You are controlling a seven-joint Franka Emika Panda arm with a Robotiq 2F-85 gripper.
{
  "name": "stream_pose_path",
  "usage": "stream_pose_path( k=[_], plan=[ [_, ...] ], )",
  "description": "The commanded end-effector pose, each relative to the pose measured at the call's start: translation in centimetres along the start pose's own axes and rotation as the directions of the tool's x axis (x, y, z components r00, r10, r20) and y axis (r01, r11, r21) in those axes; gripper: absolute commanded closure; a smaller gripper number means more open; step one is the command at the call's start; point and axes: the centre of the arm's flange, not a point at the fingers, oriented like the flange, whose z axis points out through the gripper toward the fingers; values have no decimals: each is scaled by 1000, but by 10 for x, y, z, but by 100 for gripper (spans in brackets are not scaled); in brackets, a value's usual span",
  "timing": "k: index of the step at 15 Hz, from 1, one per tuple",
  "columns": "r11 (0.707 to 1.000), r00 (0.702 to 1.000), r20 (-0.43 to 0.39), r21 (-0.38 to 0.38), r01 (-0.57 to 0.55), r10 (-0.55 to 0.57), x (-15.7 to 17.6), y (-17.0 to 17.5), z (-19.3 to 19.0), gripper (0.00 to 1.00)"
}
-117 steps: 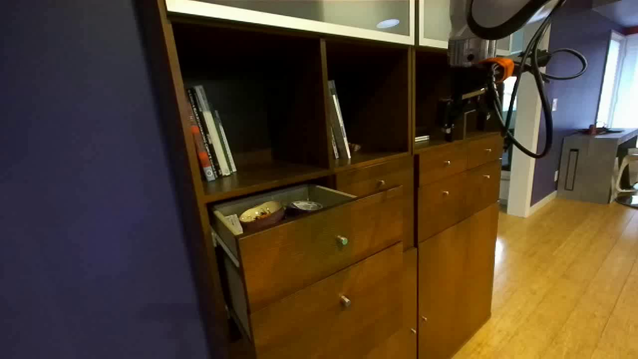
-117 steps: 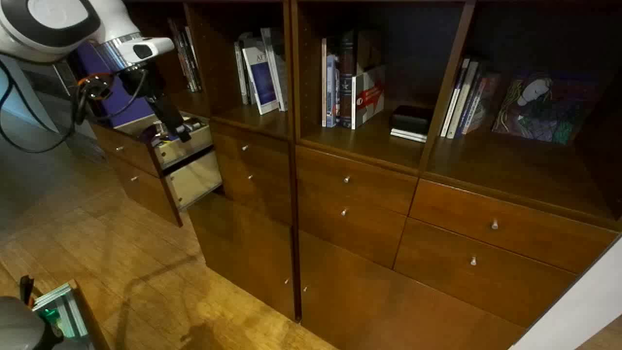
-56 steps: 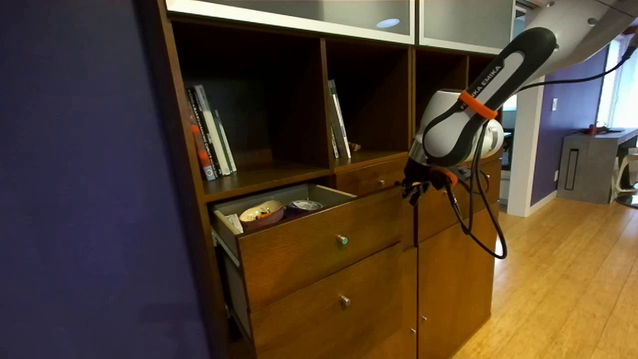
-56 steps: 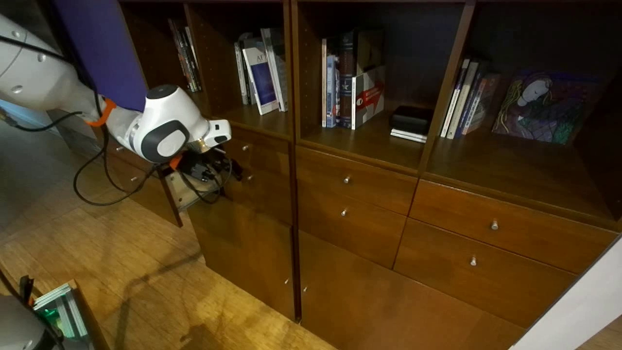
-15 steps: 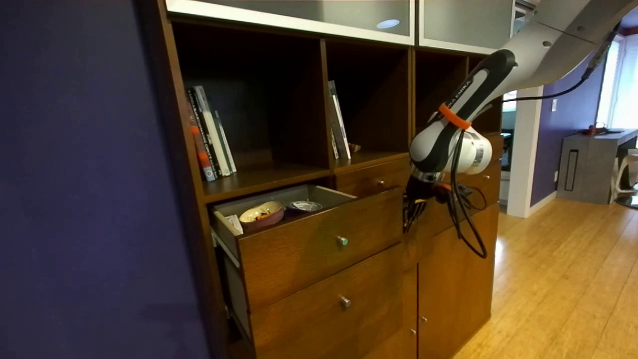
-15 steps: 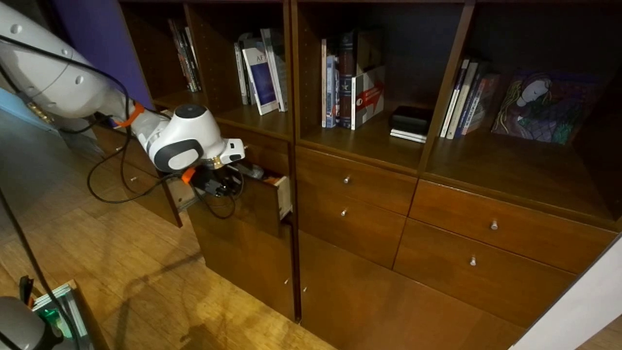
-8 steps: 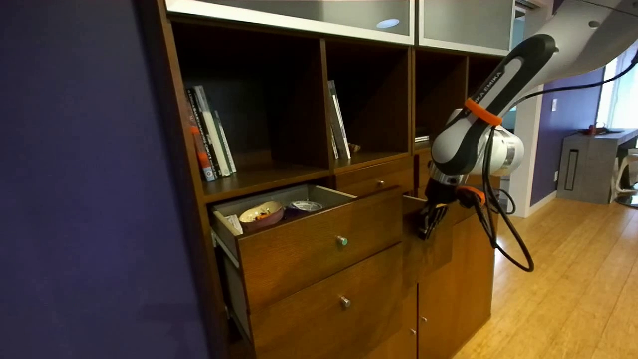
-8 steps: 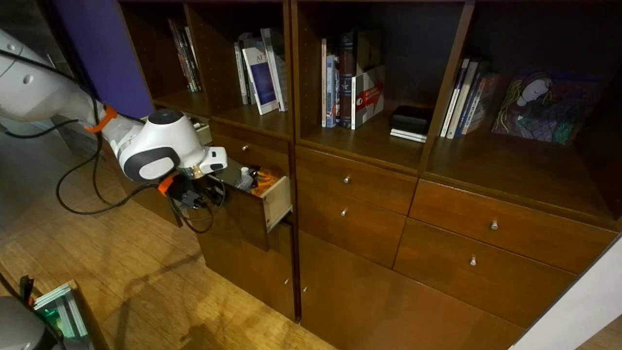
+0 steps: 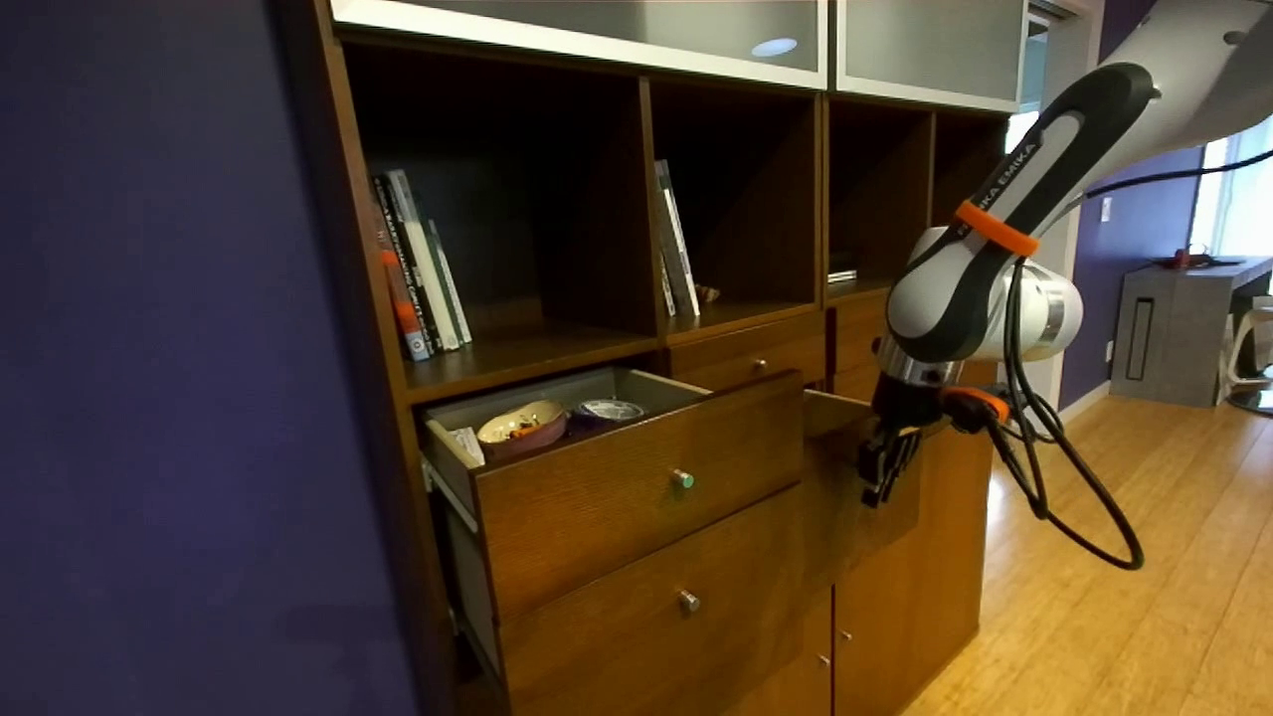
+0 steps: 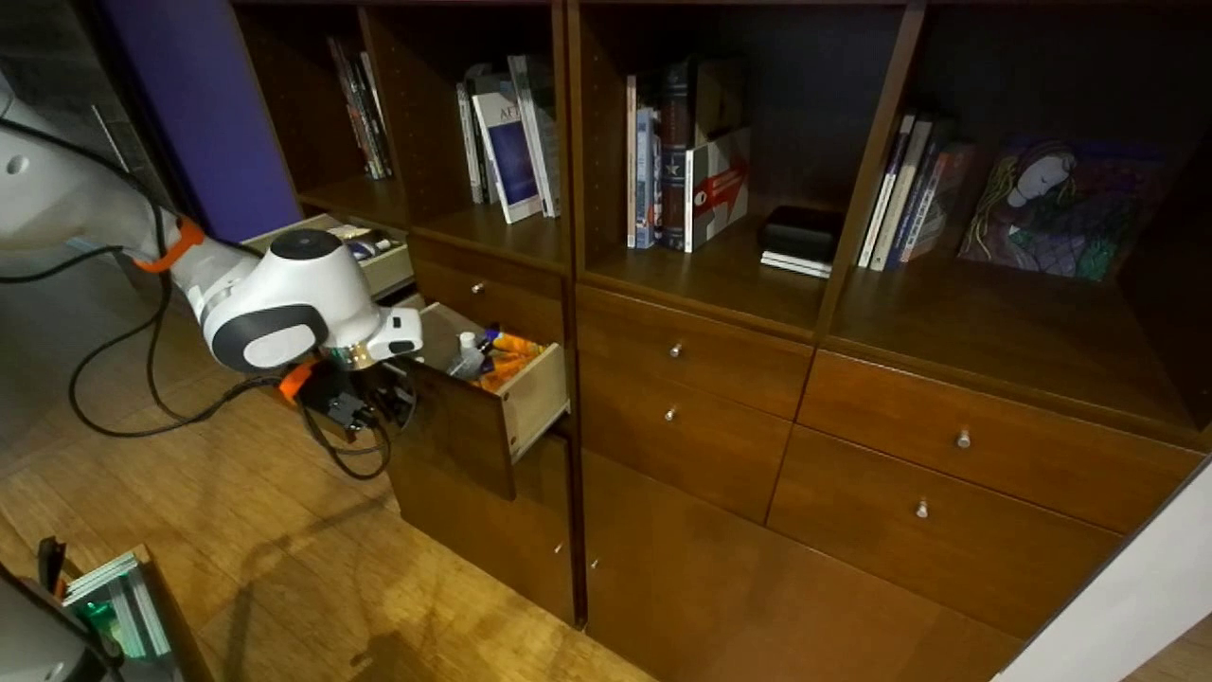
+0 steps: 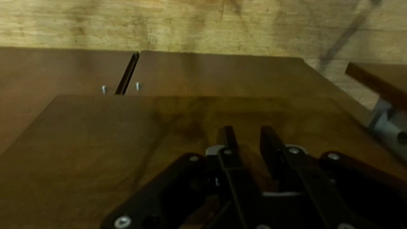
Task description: Open the bottom drawer second from the left
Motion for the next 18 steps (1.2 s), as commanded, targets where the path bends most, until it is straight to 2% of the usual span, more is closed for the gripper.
stream_pose_path(
  k=[1, 4, 6, 7, 13, 18],
  plan=[
    [998, 994, 101, 42, 47, -51, -32, -17, 15, 39],
    [996, 990, 129, 72, 51, -60, -39, -21, 9, 19],
    [998, 991, 127, 59, 38, -45, -35, -15, -8, 5],
    [999, 993, 119, 49, 21, -26, -31, -10, -23, 1],
    [998, 998, 65, 57, -20, 16, -5, 19, -116, 0],
    [999, 997, -78, -13, -31, 29, 44, 27, -166, 0]
  ],
)
